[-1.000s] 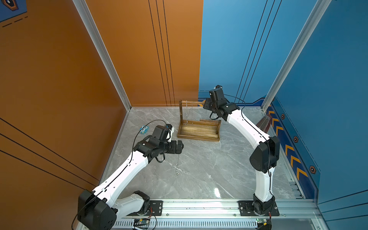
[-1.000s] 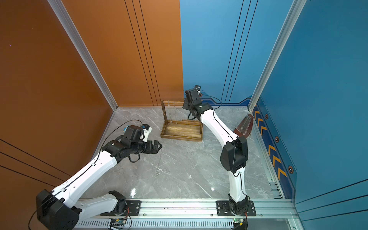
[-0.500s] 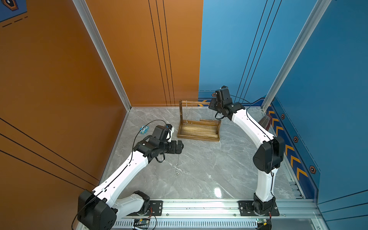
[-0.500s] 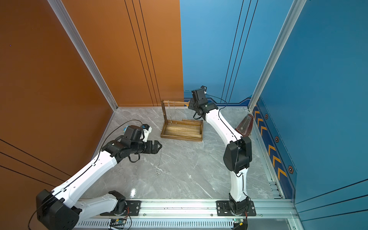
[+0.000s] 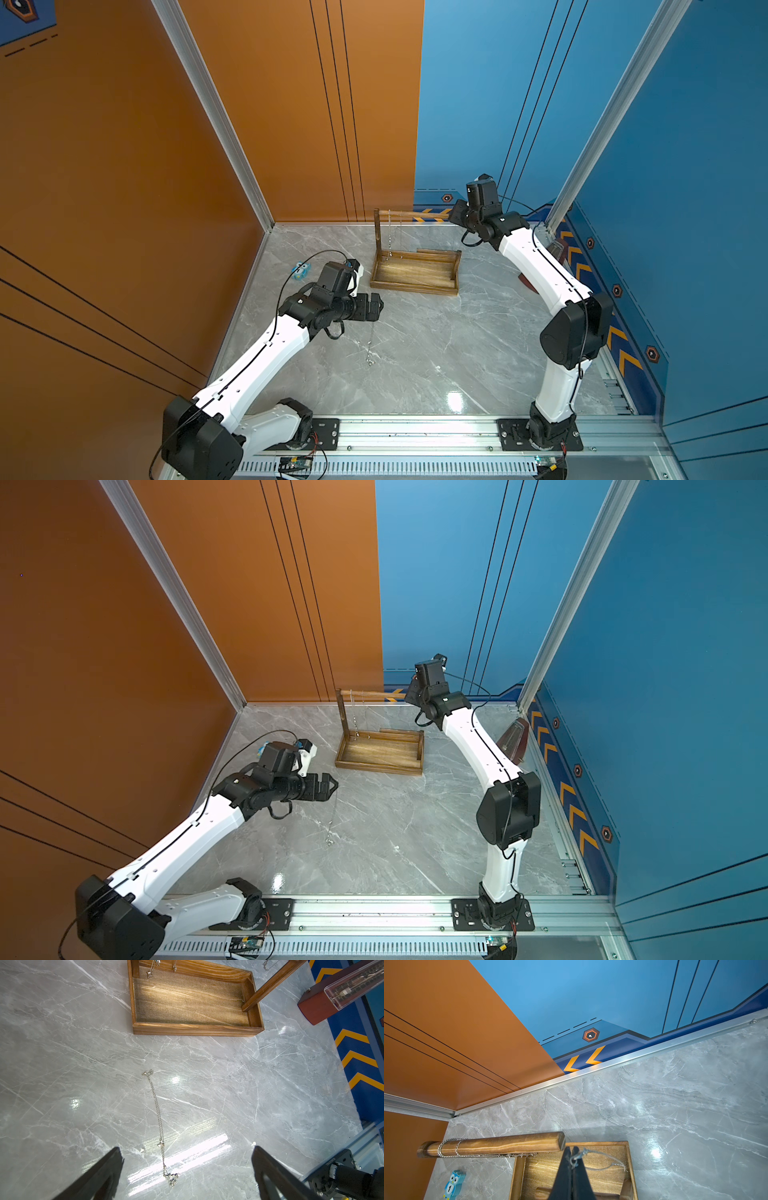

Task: Take the necklace off the jewelry display stand
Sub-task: Take off the necklace from the stand.

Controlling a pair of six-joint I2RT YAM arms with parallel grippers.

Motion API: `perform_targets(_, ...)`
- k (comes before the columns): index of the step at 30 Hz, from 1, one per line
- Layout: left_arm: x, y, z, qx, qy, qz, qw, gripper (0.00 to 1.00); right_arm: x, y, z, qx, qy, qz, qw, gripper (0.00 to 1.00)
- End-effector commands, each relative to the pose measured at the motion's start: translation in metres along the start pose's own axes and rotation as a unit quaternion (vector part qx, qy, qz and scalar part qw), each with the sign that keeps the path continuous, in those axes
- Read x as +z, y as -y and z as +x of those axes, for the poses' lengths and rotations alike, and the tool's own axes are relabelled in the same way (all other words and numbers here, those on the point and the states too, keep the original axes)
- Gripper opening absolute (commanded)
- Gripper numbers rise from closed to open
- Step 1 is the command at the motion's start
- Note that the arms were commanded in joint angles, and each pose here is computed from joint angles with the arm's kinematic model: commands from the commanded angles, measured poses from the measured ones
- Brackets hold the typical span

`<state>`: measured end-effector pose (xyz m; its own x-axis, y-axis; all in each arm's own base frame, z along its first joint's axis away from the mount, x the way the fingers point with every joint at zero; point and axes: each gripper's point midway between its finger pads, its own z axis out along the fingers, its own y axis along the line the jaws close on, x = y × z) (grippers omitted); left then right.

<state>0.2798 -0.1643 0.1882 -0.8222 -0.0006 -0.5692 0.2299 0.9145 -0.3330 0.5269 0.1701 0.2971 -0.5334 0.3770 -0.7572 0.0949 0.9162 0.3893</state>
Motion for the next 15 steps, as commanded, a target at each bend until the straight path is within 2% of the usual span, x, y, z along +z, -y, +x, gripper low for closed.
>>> perform_targets(1,0.005,-0.003,0.010,0.015,-0.016,-0.008,1.000,0.98,-0.021,0.001,-0.015,0.013,0.016,-0.011,1.000,0.00)
perform_targets(15,-0.004,-0.011,0.003,0.019,0.010,-0.032,0.999,0.99,-0.059,0.011,-0.038,0.015,0.038,-0.027,0.999,0.00)
